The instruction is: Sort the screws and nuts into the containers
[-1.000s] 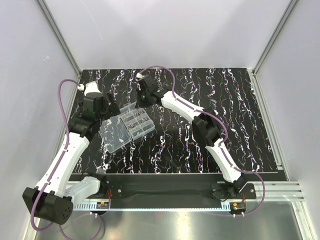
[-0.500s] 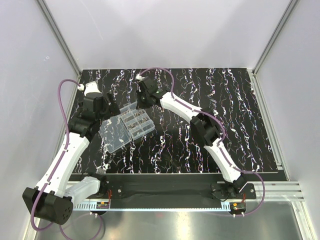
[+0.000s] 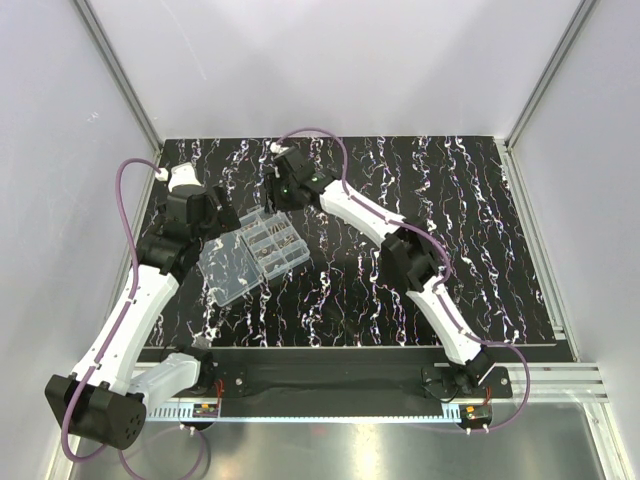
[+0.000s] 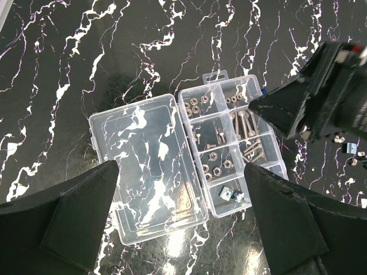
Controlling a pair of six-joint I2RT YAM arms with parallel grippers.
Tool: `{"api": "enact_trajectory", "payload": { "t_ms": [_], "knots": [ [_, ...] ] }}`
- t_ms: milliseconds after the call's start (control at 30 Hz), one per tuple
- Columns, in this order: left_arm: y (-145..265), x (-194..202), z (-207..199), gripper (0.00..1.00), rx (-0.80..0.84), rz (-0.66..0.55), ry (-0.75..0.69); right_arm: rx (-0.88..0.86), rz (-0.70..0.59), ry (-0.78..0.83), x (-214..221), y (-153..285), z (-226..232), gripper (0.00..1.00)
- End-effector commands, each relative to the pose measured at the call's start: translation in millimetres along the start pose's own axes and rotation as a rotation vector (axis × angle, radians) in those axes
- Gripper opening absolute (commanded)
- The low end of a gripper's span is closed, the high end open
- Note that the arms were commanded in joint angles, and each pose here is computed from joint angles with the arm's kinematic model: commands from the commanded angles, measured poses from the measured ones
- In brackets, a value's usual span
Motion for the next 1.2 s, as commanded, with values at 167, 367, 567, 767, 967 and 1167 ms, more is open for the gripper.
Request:
{"api": "enact_trajectory", "payload": {
  "t_ms": [167, 367, 567, 767, 967, 1167],
  "knots": [
    [2.2, -10.1, -3.1, 0.99, 0.020, -0.046, 0.008, 0.216, -0.162, -0.006, -60.5, 83.4, -38.4, 0.59],
    [2.6, -10.3, -4.4, 0.99, 0.028, -0.045, 0.007, 0.423, -0.145, -0.174, -46.2, 119.7, -136.4, 0.57],
    [1.1, -9.3, -5.0, 0.99, 0.029, -0.039, 0.009, 0.584, -0.110, -0.209, -16.5, 129.4, -194.0, 0.56],
    [0.8, -8.6, -4.3, 0.99, 0.026, -0.037, 0.007, 0.689, -0.121, -0.270, -4.8, 124.1, -214.5, 0.55],
    [0.8, -8.6, -4.3, 0.99, 0.026, -0.037, 0.007, 0.710, -0.095, -0.294, -3.6, 111.2, -218.2, 0.47],
    [0.1, -8.1, -4.7, 0.99, 0.025, -0.034, 0.006, 0.713, -0.064, -0.330, 8.5, 101.7, -221.7, 0.45]
  ]
}}
Point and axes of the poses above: each gripper's point midway between its finger pads, its own y axis back along the fingers, its own z axis along the line the jaws close on, x = y × z, the point moved 4 cm from there along y, back along the fingers, and after that the axes turned 9 degrees about -y, right-handed, at the moved point
